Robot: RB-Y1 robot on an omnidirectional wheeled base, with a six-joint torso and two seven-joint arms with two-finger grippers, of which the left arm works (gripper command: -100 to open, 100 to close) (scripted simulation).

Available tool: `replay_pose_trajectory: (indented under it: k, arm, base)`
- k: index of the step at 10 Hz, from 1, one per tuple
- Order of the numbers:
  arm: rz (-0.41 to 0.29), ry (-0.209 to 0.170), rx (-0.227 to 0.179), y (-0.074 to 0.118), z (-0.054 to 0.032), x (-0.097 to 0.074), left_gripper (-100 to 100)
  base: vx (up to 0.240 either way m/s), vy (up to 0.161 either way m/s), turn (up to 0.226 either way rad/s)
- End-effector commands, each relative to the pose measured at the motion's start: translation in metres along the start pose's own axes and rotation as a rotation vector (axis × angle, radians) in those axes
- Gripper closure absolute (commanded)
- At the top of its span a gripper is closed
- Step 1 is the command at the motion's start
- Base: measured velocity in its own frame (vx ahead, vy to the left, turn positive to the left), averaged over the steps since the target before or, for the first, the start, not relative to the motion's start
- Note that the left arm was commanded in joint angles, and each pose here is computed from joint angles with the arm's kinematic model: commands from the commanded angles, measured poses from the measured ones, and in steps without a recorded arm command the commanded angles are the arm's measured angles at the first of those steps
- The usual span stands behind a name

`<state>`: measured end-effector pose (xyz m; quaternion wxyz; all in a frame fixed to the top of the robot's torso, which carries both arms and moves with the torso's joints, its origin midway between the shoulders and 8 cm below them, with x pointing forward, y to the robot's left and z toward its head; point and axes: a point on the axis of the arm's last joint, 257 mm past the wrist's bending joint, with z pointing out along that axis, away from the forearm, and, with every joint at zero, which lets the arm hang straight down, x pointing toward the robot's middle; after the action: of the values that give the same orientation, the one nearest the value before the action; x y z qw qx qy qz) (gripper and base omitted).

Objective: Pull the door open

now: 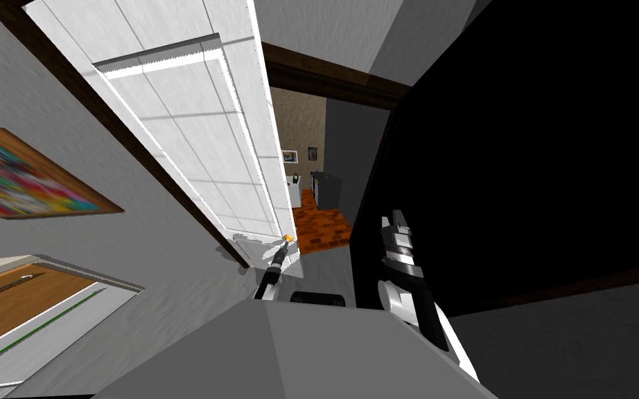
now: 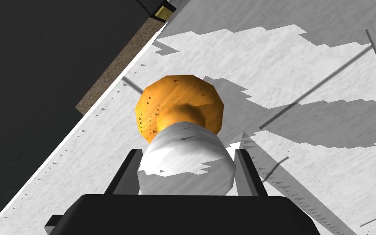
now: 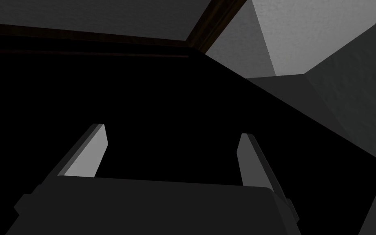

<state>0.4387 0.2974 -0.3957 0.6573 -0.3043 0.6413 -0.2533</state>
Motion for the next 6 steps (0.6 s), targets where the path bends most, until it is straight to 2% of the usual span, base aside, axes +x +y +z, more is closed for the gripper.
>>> replay_pose_trajectory:
  k: [1, 2, 6]
  arm:
    - [-0.054, -0.001, -0.003, 0.0016, -0.0004, -0.0003, 100]
    - [-0.057, -0.001, -0.003, 0.0016, -0.0004, -0.0003, 100]
    - [-0.178, -0.009, -0.009, 0.0064, -0.0001, -0.0049, 100]
  base:
    - [-0.037, 0.01, -0.032]
    - [-0.036, 0.005, -0.019]
    - [-0.047, 0.011, -0.041]
